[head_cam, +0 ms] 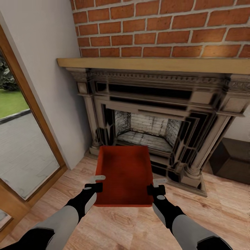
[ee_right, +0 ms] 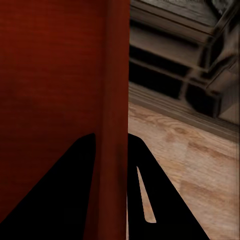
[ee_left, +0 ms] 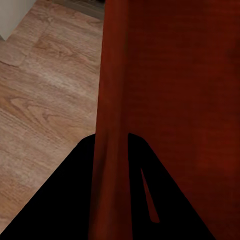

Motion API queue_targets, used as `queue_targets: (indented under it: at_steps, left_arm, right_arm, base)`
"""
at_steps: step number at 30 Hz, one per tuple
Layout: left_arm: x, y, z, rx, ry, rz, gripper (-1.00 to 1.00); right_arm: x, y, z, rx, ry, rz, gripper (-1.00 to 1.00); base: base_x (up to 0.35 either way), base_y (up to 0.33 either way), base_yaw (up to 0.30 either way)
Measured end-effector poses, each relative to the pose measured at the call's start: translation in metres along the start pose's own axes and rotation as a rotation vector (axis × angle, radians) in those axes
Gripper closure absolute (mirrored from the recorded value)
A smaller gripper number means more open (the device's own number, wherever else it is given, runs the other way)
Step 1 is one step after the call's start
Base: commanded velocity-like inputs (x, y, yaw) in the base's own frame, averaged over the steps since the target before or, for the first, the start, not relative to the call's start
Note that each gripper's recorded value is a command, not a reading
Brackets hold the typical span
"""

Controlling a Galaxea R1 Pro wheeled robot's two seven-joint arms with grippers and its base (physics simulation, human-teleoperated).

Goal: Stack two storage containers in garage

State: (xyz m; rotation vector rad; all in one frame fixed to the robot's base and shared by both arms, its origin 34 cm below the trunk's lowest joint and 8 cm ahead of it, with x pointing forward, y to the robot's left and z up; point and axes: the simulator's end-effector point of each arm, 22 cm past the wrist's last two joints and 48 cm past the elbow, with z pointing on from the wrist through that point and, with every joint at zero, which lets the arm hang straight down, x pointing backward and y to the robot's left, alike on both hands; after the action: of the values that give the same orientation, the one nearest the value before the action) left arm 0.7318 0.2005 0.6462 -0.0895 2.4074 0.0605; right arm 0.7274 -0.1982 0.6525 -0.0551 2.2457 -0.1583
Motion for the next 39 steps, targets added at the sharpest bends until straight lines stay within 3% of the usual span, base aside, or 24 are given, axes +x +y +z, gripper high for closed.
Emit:
queue_targets:
  at_steps: [39]
  left_arm:
    - [-0.032,0.0,-0.019,0.003,-0.059,-0.003,1.0]
  right_arm:
    - [-0.034,-0.005,-0.014,0.006,-0.059,0.007,1.0]
  base:
    - [0.0,0.0,-0.108]
